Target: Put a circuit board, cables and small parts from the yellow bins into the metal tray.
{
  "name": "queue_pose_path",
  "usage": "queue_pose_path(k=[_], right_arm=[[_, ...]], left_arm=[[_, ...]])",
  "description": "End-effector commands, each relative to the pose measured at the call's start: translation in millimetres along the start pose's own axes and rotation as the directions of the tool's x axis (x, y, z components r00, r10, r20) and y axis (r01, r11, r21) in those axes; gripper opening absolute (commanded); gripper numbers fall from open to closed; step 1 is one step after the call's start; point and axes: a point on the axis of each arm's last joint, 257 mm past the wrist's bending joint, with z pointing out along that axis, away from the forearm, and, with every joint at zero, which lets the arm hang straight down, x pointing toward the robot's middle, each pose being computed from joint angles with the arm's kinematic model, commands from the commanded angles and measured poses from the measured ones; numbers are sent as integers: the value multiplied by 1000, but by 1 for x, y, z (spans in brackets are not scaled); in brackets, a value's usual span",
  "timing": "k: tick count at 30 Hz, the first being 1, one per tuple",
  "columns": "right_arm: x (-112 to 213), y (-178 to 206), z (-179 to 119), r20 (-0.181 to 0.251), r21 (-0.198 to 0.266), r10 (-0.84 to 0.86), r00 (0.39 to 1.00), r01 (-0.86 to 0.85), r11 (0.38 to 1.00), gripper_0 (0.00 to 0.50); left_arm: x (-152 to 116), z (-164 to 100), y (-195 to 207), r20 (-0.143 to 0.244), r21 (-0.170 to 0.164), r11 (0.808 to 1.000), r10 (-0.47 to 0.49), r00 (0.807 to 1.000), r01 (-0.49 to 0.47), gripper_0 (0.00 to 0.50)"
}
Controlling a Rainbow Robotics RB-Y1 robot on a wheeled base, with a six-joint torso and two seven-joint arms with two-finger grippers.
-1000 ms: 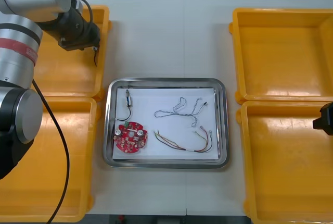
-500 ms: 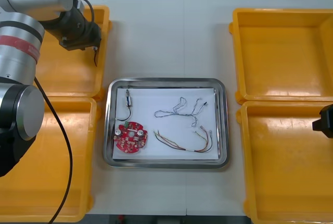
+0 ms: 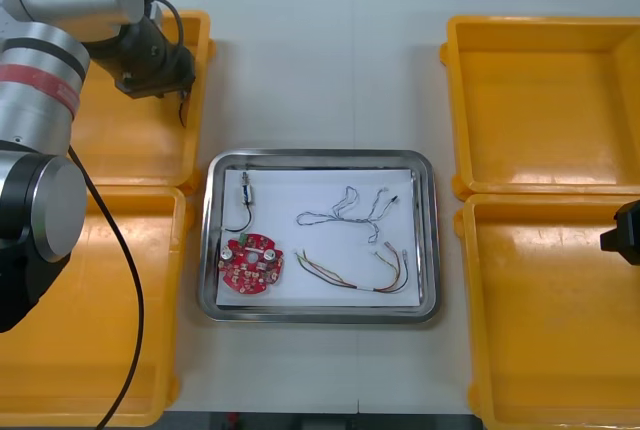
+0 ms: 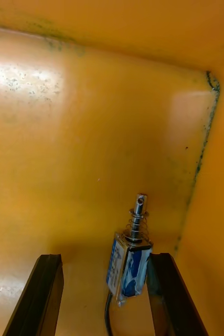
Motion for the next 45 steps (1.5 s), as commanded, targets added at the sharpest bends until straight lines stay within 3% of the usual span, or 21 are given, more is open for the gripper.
queue_pose_path(k=[1,4,8,27,35,45], right_arm=[[-2,-4,-8,29,4,51,998,-51,999,500],[-2,-4,-8,29,4,51,998,-51,999,500],[-2,-4,-8,29,4,51,998,-51,999,500],[-2,-4,-8,29,4,51,998,-51,999,500],[-2,-4,-8,29,4,51,998,-51,999,500],[-2,-4,-8,29,4,51,998,-51,999,500]], left_arm=[[-32,-23,-31,72,36,993,114,991,-117,466],[-33,-23,-31,73,36,992,117,990,-120,458],[-32,-23,-31,72,35,992,122,990,-124,355],[-29,-15,-20,77,7,989,146,986,-147,354],[-26,-10,-14,79,-2,988,155,985,-155,238],[-22,-2,-4,85,-15,986,165,983,-164,238]])
